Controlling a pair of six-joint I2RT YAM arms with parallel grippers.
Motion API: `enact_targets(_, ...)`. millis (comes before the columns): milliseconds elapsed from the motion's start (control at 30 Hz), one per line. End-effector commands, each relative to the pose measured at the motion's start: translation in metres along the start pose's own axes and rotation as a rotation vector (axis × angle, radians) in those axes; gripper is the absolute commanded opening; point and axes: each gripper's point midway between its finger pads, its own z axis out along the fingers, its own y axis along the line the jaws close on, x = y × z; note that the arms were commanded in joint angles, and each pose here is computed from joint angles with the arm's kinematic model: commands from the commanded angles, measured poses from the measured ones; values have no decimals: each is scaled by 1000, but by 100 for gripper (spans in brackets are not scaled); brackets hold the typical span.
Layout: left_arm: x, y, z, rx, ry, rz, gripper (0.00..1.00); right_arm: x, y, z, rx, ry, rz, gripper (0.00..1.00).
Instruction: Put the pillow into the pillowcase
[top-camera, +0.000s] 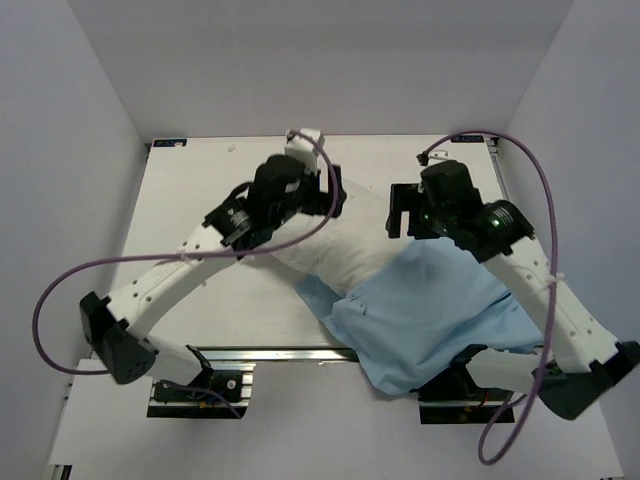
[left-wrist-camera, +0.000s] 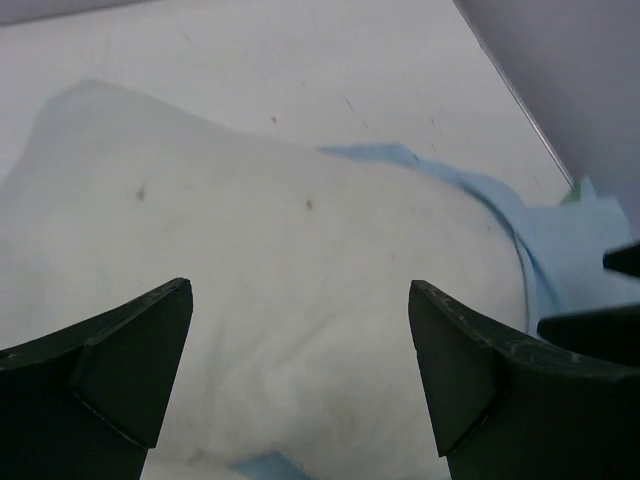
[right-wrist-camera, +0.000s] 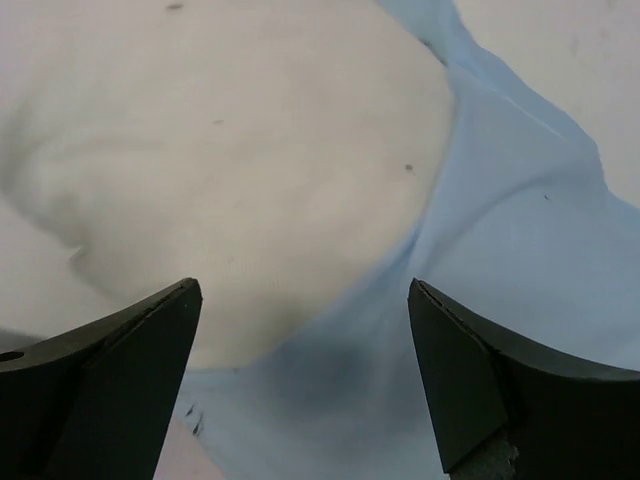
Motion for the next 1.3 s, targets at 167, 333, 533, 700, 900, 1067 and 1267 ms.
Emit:
enact_targets(167,34,40,86,-94,290,73,98,45,-48,36,312,228,137,88)
enact_targets(333,72,42,93,-71,407,75,98,60,-62,42,407,301,143,65)
enact_targets(533,101,27,85,36,463,21,19,42,-46,49,318,260,140,11)
enact_targets(700,84,29,75,21,375,-15,0,11,3,70,52,216,87,0)
enact_targets(900,1,31,26,-6,43,-60,0,-64,66,80,-228,84,27,0)
enact_targets(1067,-28,14,-15,123,-135,-104,0,-98,136,78,-531,33,-31,0)
enact_targets(1267,-29,9,-25,172,-187,-140,0,-130,193,73,-787,-35,-72,0)
